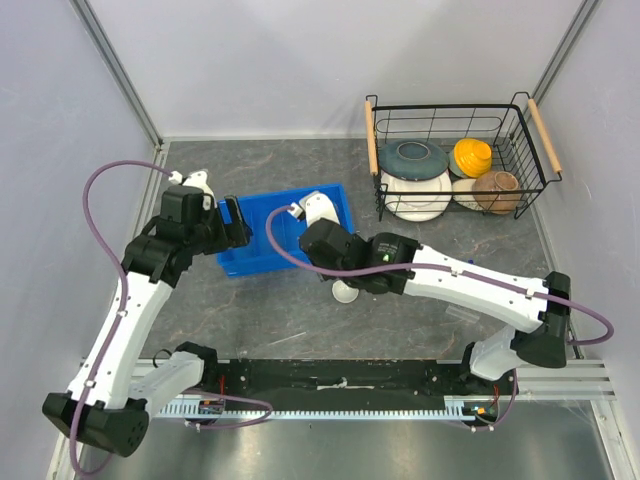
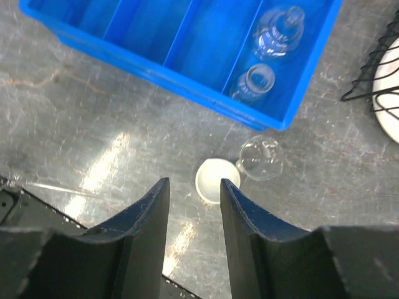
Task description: Organize the chemistry lab equipment
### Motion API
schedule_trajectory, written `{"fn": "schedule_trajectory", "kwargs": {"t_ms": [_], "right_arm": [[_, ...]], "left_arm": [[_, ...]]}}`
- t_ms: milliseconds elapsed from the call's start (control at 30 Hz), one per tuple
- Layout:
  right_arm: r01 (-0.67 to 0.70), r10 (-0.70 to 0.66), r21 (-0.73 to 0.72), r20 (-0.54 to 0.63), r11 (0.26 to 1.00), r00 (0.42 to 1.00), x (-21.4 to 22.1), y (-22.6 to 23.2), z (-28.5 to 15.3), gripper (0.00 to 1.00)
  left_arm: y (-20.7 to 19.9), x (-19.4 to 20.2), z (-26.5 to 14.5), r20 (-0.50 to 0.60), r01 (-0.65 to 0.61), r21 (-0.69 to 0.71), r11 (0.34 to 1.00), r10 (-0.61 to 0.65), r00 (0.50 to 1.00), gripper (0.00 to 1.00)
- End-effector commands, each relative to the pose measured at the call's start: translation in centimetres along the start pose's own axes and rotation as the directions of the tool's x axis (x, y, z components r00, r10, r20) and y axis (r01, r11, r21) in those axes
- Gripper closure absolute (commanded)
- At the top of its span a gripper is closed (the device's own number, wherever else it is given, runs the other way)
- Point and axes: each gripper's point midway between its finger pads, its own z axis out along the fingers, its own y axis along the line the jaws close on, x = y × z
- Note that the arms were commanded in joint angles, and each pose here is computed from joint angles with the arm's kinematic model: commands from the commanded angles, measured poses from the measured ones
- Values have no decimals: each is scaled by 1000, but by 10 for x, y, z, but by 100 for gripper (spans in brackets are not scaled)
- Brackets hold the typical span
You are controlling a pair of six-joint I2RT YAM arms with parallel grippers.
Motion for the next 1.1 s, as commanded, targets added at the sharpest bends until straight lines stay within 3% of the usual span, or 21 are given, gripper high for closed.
{"fn": "schedule_trajectory", "kwargs": {"t_ms": [0,233,433,533,667,1067], "right_arm": [[-33,36,-80,30,996,999,11,16,-14,54],[-12,17,-145,32,989,999,33,37,-22,54],[5,2,-187,36,982,999,40,50,-26,54],[21,-14,-211,35,977,999,39,60,-25,54],[48,-43,-251,25,967,999,42,78,-31,54],[149,-158,-267,-16,952,987,65,107,-46,54]], "left_arm": [[7,-27,11,31,85,13,996,-86,996,9],[46,-32,31,-5,242,-66,968,-242,970,8],[102,-44,35,42,422,-166,891,-422,906,5],[128,-37,39,65,533,-189,825,-531,845,5],[167,-25,35,123,689,-168,705,-678,724,5],[217,6,30,184,866,-66,495,-847,498,7]]}}
